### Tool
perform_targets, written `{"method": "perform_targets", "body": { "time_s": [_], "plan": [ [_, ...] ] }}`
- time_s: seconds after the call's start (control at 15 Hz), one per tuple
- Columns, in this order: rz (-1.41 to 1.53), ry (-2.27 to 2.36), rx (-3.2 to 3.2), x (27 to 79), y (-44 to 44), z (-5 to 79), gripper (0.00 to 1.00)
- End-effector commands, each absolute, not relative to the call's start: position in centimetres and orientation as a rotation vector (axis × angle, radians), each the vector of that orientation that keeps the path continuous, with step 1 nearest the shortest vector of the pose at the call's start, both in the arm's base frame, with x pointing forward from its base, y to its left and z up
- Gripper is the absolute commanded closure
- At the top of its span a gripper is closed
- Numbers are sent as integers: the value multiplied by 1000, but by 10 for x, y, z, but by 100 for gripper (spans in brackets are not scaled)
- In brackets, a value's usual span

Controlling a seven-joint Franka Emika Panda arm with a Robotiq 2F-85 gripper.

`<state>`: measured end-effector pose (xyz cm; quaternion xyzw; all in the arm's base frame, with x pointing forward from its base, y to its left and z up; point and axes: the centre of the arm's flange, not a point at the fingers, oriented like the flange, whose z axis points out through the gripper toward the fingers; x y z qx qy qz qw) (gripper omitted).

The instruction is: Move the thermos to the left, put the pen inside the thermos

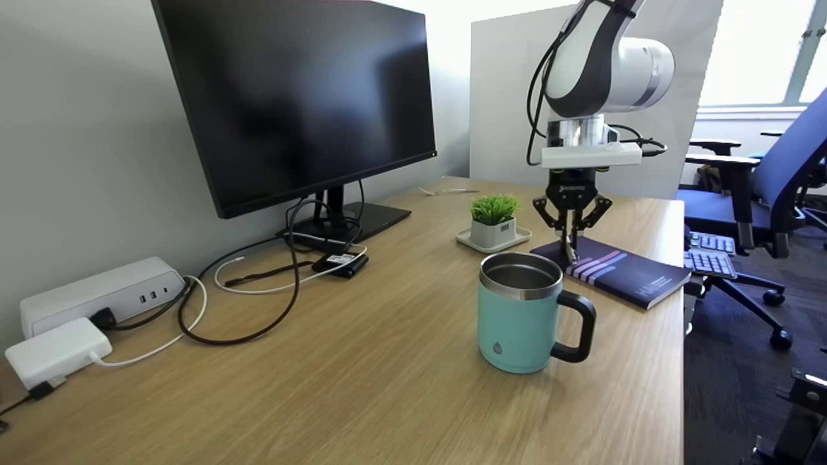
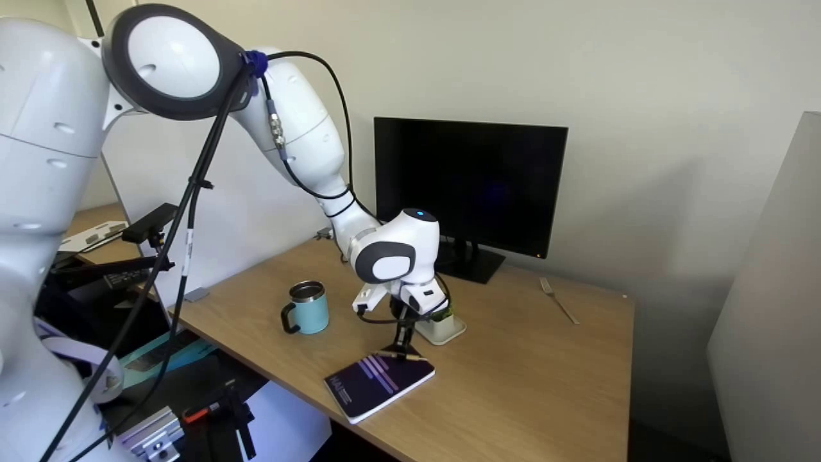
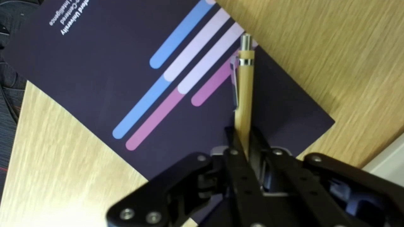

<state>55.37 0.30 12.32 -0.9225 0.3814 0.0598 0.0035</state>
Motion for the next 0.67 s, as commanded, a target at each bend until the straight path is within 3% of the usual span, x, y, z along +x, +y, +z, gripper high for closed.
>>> {"method": "perform_targets", "body": {
  "time_s": [0.0, 0.6],
  "plan": [
    [133, 1215, -2939, 541, 11, 152, 97],
    [-178, 1078, -3172, 489, 103, 251, 97]
  ]
}}
